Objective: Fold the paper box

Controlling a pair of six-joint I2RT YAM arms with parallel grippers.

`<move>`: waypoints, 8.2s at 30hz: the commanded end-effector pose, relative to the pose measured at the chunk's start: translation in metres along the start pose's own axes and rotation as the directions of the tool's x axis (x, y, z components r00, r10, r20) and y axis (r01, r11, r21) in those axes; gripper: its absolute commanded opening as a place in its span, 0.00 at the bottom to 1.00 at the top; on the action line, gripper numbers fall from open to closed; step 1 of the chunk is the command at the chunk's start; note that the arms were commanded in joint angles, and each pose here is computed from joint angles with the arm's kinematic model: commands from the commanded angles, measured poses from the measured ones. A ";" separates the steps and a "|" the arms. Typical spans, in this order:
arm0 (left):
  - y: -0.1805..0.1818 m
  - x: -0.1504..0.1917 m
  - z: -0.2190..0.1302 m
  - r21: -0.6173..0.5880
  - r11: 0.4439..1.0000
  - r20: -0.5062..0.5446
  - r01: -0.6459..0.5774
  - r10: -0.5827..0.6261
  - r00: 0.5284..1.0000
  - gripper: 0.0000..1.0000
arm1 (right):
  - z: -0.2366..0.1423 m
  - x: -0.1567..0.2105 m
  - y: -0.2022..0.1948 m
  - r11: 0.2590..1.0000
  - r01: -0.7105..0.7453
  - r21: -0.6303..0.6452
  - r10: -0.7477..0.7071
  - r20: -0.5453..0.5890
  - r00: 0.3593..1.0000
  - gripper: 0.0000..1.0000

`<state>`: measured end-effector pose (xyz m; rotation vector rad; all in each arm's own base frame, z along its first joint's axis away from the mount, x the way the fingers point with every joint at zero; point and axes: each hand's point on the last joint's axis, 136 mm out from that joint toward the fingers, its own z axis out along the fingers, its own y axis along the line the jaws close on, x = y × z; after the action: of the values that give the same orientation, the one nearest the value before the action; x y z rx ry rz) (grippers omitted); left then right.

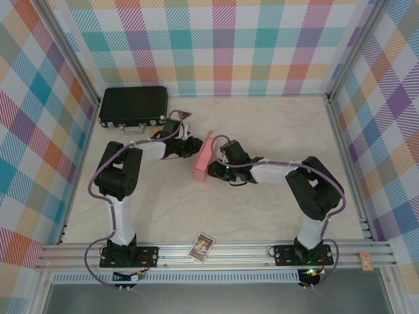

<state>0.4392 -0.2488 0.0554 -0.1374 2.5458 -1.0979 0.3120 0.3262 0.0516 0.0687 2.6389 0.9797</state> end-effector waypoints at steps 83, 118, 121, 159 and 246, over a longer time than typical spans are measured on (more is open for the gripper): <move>-0.115 0.130 -0.031 0.387 0.120 -0.422 -0.914 0.905 -0.060 0.49 | -0.176 -0.010 -0.140 0.946 -0.189 0.262 0.097 0.328 0.940 0.34; -0.209 0.049 -0.119 -0.077 0.397 -0.051 -0.915 0.914 0.401 0.86 | -0.205 -0.054 -0.052 0.973 0.180 0.142 -0.207 0.203 0.957 0.47; -0.176 0.012 -0.144 -0.239 0.661 0.021 -0.712 0.736 0.677 0.86 | -0.203 -0.056 -0.033 0.970 0.232 0.076 -0.241 0.160 0.957 0.49; -0.091 0.074 -0.098 -0.035 0.988 -0.170 -0.152 0.144 0.975 0.61 | -0.165 -0.026 -0.034 0.976 0.215 0.019 -0.213 -0.067 0.975 0.52; -0.096 0.102 -0.092 -0.071 0.978 -0.204 -0.198 0.180 0.962 0.51 | -0.154 -0.012 -0.027 0.991 0.135 -0.017 -0.136 -0.072 0.988 0.49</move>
<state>0.3095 -0.2687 0.1572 0.2009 2.7057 -0.9274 0.2796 0.2005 0.1491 -0.1515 2.6558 0.9175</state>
